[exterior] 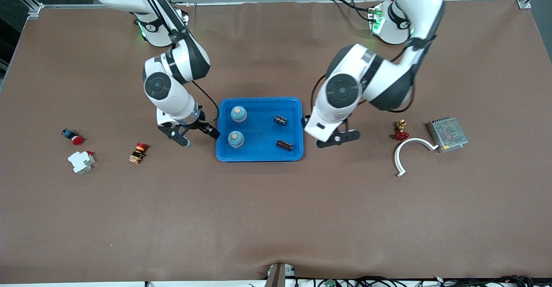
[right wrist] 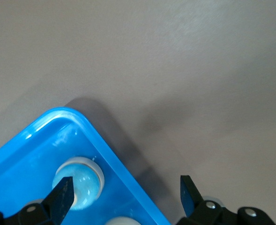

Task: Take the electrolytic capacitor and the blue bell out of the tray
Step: 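Reach both grippers down into the blue tray toward the bell and capacitor, then grasp the blue bell with the right gripper while the left gripper grasps capacitor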

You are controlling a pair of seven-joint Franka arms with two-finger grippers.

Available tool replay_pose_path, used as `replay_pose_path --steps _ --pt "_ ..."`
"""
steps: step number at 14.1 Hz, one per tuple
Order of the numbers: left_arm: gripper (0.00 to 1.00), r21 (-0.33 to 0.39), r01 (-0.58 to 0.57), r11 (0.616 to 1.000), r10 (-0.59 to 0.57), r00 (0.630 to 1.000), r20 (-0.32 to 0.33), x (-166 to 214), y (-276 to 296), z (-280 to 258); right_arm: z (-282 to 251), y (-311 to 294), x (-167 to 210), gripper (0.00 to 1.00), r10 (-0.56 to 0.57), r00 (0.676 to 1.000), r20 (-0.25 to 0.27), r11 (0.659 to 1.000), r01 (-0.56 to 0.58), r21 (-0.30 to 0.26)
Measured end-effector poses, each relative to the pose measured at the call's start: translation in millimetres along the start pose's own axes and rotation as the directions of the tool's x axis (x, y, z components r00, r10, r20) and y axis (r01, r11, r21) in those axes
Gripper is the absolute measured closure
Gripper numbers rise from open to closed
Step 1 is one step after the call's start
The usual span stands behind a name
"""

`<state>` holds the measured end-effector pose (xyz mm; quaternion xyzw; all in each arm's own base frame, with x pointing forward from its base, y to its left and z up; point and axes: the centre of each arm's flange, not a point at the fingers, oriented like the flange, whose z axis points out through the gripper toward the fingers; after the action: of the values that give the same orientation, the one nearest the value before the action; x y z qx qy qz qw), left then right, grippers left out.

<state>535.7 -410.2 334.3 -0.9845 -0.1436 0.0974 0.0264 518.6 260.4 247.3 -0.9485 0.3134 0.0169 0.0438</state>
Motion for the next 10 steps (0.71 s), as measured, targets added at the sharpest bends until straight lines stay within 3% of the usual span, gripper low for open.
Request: replay_pose_path --steps 3,7,10 --pt "0.00 -0.017 0.152 0.988 -0.152 0.988 -0.007 -31 43 49 22 -28 -7 0.00 0.048 0.999 -0.004 0.999 -0.048 0.008" --pt "0.00 -0.113 0.362 0.926 -0.366 0.931 -0.017 -48 77 86 29 -46 -11 0.00 0.054 0.999 -0.006 0.998 -0.054 0.018" --pt "0.00 -0.132 0.443 0.887 -0.447 0.894 -0.005 -51 87 112 39 -53 -19 0.00 0.072 0.997 -0.008 0.997 -0.071 0.022"
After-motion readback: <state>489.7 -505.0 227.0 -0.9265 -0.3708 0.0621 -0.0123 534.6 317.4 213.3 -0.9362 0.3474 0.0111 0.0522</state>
